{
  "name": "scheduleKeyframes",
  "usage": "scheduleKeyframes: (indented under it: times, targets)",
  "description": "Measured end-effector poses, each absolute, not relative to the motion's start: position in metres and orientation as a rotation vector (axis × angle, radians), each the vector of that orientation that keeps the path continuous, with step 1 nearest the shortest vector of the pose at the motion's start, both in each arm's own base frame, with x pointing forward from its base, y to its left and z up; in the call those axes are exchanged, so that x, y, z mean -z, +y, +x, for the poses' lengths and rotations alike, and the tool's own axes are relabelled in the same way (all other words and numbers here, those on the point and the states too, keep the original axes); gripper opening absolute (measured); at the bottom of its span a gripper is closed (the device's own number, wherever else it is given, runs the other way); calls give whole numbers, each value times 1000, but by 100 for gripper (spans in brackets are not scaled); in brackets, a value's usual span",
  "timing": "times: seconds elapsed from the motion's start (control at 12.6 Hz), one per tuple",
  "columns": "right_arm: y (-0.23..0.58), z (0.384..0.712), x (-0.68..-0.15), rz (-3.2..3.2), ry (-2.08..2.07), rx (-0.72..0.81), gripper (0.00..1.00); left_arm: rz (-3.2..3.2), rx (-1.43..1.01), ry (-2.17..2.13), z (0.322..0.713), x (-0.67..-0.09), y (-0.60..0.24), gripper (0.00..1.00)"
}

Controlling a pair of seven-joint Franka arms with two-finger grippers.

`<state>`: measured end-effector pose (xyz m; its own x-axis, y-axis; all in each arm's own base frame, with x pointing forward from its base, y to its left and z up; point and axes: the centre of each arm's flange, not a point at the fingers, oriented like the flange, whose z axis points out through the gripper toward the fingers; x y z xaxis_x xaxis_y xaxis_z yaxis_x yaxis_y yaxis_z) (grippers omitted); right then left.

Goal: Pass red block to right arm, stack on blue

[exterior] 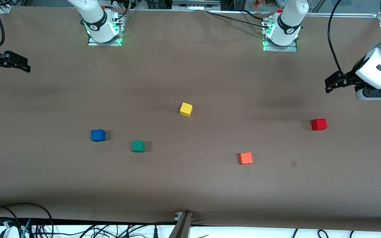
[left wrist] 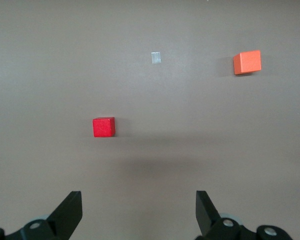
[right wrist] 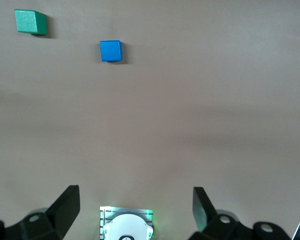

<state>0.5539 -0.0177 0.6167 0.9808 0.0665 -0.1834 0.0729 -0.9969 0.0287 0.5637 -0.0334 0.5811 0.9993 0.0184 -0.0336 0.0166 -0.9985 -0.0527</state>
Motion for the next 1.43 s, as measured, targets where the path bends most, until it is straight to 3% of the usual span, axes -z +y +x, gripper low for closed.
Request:
scheduleKeyframes:
  times: [0.95, 1.43]
  targets:
    - [-18, 556, -612, 3090, 107, 295, 100, -3086, -94, -29, 569, -570, -33, 100]
    - [-18, 556, -613, 3091, 107, 295, 100, -3083, -220, -8, 587, -526, 4, 100]
